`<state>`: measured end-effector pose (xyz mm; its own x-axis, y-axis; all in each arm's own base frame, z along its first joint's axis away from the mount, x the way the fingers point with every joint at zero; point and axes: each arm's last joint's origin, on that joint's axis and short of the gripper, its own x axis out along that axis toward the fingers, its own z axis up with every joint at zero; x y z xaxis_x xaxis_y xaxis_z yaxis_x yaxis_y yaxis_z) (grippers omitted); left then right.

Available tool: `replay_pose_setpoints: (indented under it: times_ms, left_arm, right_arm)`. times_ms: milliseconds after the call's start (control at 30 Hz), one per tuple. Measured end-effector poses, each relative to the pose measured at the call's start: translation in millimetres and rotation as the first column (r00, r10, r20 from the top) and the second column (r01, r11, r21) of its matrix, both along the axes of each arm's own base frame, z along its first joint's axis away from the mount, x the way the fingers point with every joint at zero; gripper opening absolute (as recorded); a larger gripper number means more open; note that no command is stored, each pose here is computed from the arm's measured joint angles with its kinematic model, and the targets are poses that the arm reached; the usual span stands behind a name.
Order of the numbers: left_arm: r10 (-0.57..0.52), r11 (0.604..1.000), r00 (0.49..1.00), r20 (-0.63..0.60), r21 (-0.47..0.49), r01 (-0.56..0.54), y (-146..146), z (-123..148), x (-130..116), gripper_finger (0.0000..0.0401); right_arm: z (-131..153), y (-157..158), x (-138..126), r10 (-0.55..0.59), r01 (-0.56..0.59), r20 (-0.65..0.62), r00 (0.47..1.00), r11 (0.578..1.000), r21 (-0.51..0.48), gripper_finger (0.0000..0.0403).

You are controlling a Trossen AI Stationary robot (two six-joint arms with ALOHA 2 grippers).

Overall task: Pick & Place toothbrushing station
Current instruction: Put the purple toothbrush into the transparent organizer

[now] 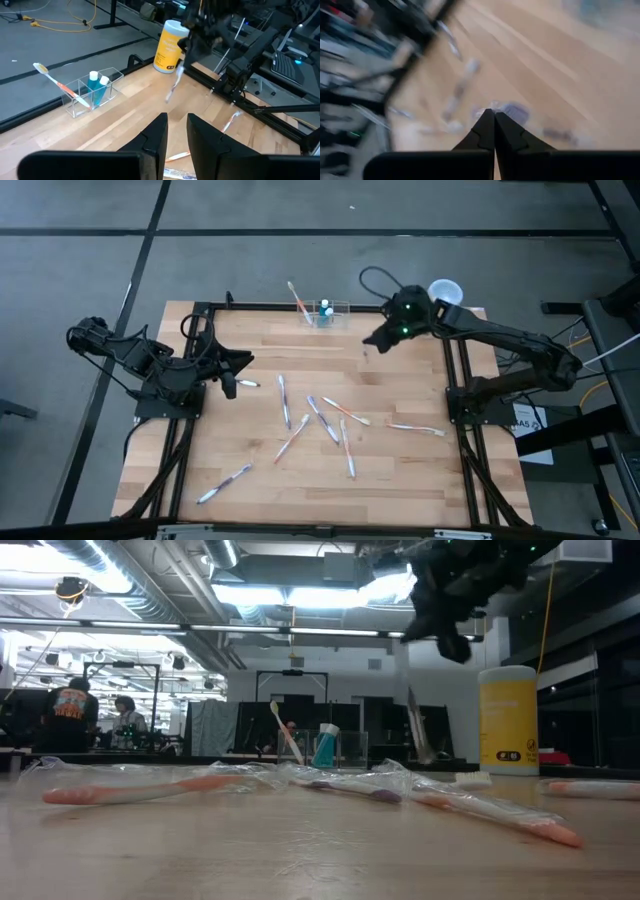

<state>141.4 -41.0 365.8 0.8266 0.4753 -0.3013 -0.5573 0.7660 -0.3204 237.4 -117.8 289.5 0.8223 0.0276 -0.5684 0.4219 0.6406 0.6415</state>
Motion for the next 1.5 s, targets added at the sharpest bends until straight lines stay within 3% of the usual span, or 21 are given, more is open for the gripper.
replay_pose_setpoints:
  times_ms: [300, 633, 1000, 1267, 1500]
  left_arm:
    - [0.000, 1.000, 1.000, 0.016, -0.005, 0.000, 0, 1, 1, 0.0068]
    - [0.018, 1.000, 1.000, 0.016, 0.019, -0.018, 0, 2, 1, 0.0068]
    - [0.024, 1.000, 0.999, 0.027, 0.009, -0.024, 0, 2, 1, 0.0068]
    - [0.029, 0.999, 0.999, 0.019, 0.029, -0.029, 0, 2, 1, 0.0068]
    - [0.034, 0.999, 0.999, 0.021, 0.031, -0.035, 1, 2, 1, 0.0068]
  right_arm:
    - [12, -16, 20, -0.074, 0.078, 0.234, 0.969, 0.997, -0.005, 0.0000]
    - [-5, -41, 48, -0.145, 0.154, 0.339, 0.930, 0.988, 0.000, 0.0000]
    - [20, -68, 41, -0.194, 0.236, 0.398, 0.897, 0.970, -0.057, 0.0000]
    - [4, -92, 32, -0.248, 0.284, 0.322, 0.914, 0.956, -0.069, 0.0000]
    - [-6, -102, 40, -0.248, 0.276, 0.364, 0.898, 0.961, -0.026, 0.0000]
